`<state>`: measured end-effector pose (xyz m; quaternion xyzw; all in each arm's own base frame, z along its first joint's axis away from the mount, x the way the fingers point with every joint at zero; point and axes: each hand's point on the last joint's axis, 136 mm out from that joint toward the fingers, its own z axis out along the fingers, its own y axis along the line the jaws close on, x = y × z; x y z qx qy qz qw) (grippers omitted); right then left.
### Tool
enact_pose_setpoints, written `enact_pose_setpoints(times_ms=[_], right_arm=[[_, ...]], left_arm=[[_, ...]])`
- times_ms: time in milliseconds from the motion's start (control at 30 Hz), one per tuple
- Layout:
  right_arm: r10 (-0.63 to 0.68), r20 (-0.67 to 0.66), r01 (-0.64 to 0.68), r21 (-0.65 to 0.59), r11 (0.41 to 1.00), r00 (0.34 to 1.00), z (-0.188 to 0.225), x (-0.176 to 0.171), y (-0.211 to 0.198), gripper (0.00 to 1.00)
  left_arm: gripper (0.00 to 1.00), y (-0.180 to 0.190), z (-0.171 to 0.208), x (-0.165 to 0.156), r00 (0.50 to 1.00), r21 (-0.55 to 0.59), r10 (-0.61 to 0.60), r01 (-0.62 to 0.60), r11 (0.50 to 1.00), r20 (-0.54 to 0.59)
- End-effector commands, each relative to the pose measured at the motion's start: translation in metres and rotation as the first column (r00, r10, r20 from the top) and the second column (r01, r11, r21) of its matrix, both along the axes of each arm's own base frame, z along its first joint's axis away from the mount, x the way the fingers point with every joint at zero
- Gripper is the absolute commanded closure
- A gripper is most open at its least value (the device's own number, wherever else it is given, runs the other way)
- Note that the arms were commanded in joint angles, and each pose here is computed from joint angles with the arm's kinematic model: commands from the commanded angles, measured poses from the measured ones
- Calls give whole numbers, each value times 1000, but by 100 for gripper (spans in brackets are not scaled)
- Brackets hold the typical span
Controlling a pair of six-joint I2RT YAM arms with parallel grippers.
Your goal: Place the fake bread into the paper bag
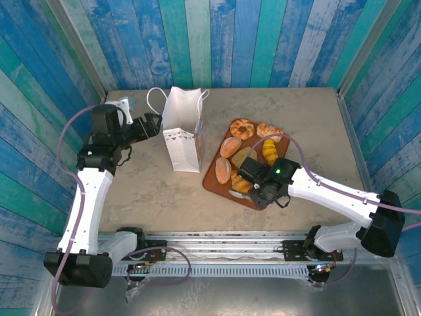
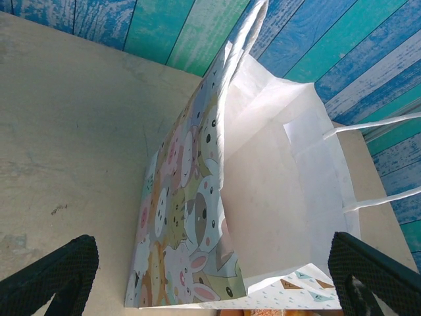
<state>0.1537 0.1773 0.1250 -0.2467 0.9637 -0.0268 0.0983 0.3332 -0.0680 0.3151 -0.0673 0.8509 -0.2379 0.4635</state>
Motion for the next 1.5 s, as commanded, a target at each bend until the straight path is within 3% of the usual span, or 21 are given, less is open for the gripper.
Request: enact_pose_setpoints(times_ms=[0, 467, 867, 1133, 1467], right_arm=[[11, 2, -11, 2, 1000, 1000, -1, 1, 5, 46], [-4, 45, 2, 43, 999, 999, 13, 6, 8, 62], [-25, 91, 18, 85, 996, 996, 42, 2, -3, 65], [-41, 135, 17, 175, 984, 990, 78, -3, -8, 65], [-21, 170, -45, 374, 926, 985, 138, -5, 18, 65]], left_arm=[[6, 2, 7, -5, 1000, 19, -1, 1, 1000, 28], [6, 4, 9, -7, 1000, 34, 8, -9, 999, 25], [5, 3, 20, -11, 1000, 31, -1, 0, 1000, 20], [0, -8, 27, -5, 999, -10, -50, 50, 999, 11], [8, -15, 6, 17, 993, -5, -98, 98, 995, -66]])
